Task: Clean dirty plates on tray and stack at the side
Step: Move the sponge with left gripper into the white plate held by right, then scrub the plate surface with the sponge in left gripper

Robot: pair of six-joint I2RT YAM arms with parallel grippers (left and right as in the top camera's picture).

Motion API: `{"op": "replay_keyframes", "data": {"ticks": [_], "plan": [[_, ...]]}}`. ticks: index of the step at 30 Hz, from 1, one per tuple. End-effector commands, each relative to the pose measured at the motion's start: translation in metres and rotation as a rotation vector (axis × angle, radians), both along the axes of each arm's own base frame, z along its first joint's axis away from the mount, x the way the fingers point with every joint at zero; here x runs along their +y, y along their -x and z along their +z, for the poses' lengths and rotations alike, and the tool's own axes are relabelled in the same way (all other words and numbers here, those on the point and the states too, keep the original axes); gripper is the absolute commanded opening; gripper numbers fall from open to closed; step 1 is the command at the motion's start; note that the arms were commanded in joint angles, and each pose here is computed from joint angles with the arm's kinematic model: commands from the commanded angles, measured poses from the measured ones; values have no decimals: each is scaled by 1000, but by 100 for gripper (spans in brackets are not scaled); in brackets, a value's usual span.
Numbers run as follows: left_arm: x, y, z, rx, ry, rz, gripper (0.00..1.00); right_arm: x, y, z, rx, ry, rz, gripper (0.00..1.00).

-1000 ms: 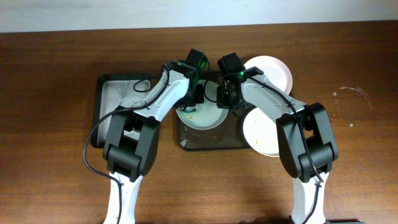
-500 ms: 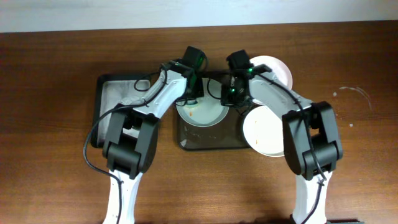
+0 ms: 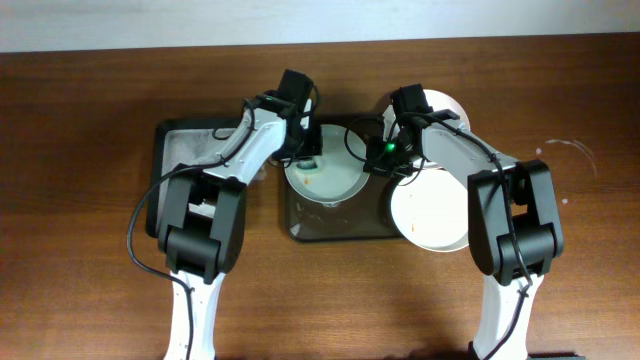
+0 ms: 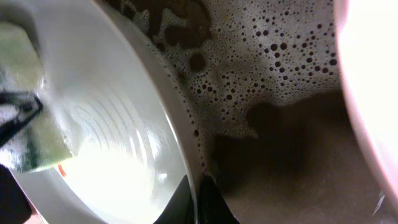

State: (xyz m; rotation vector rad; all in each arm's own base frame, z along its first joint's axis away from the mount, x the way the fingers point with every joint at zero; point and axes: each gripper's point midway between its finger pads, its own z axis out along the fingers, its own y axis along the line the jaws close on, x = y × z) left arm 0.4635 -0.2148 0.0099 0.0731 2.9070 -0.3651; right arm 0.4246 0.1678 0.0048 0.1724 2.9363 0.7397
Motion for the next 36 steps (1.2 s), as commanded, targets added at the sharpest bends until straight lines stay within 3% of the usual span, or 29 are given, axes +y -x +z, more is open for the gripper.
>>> {"op": "replay_keyframes", "data": {"ticks": [1, 3, 11, 17, 21, 26, 31, 36], "plan": [[10, 3, -34, 2, -122, -8, 1, 0, 12, -14, 42, -2, 13, 4], [11, 9, -36, 30, -125, 23, 1, 0, 11, -14, 41, -2, 12, 4], [10, 80, -39, 305, -157, -13, 1, 0, 10, -14, 38, -3, 11, 4], [-8, 97, -33, 360, -43, -161, 1, 0, 9, -13, 33, -4, 11, 4], [-5, 75, -37, 267, -82, -142, 1, 0, 10, -14, 34, -4, 11, 4], [32, 26, -40, 50, -309, 97, 1, 0, 9, -14, 34, -4, 11, 4], [21, -11, -32, -107, -266, 134, 1, 0, 9, -13, 33, -4, 11, 4], [14, -25, -25, -164, -233, 143, 1, 0, 9, -14, 33, -3, 12, 4]]}}
